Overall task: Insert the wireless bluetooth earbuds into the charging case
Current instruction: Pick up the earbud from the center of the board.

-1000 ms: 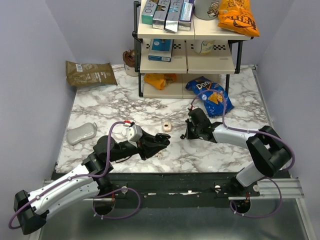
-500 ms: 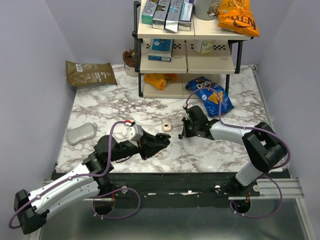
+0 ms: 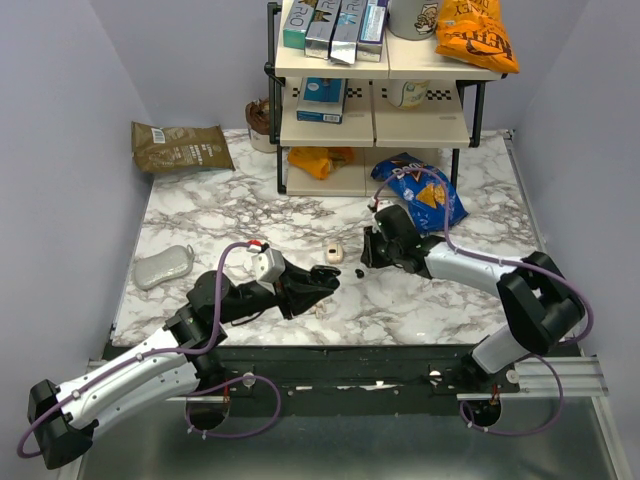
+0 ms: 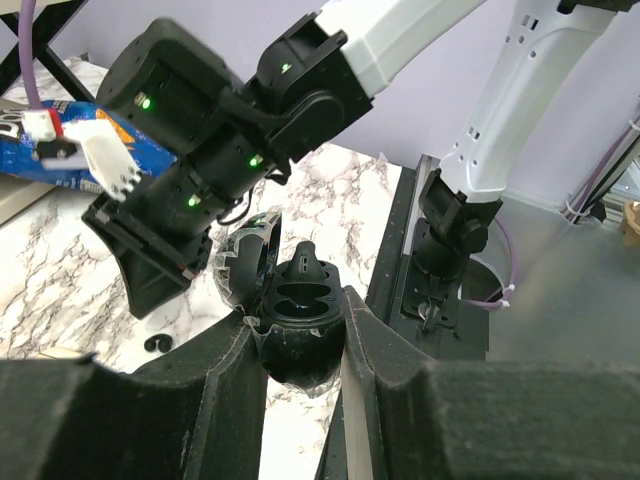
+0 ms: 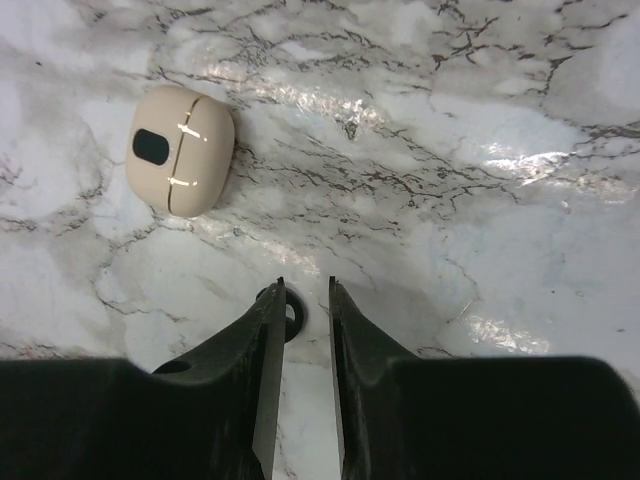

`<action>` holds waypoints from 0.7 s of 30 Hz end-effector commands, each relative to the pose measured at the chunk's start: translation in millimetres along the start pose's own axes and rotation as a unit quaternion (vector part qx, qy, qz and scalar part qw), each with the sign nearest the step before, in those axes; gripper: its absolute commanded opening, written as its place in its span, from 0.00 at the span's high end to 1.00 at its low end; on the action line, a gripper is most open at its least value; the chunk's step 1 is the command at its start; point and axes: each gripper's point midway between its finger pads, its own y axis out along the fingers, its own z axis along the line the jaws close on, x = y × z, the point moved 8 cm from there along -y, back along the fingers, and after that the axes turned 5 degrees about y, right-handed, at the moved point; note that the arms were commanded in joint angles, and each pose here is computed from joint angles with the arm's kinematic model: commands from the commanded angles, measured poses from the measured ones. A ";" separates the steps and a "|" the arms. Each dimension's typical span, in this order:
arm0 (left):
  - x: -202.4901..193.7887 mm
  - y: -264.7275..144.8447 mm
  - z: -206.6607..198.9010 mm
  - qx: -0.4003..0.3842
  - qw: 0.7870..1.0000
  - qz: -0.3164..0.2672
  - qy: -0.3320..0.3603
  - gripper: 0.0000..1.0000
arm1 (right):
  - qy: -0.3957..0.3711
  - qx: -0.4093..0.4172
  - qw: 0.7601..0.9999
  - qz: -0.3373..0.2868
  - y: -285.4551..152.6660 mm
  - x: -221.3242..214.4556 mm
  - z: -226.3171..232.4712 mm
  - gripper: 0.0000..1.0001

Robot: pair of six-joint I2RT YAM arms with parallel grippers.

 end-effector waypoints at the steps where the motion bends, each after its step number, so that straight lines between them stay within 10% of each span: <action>1: -1.5 -1.3 -0.2 0.005 1.000 -0.002 0.002 1.00 | -0.007 0.009 1.000 -0.013 -10.9 10.2 4.6 0.65; 21: -1.8 0.0 -0.7 0.002 1.000 0.000 0.001 1.00 | -0.014 0.016 0.999 0.038 -4.6 -19.6 -4.7 0.51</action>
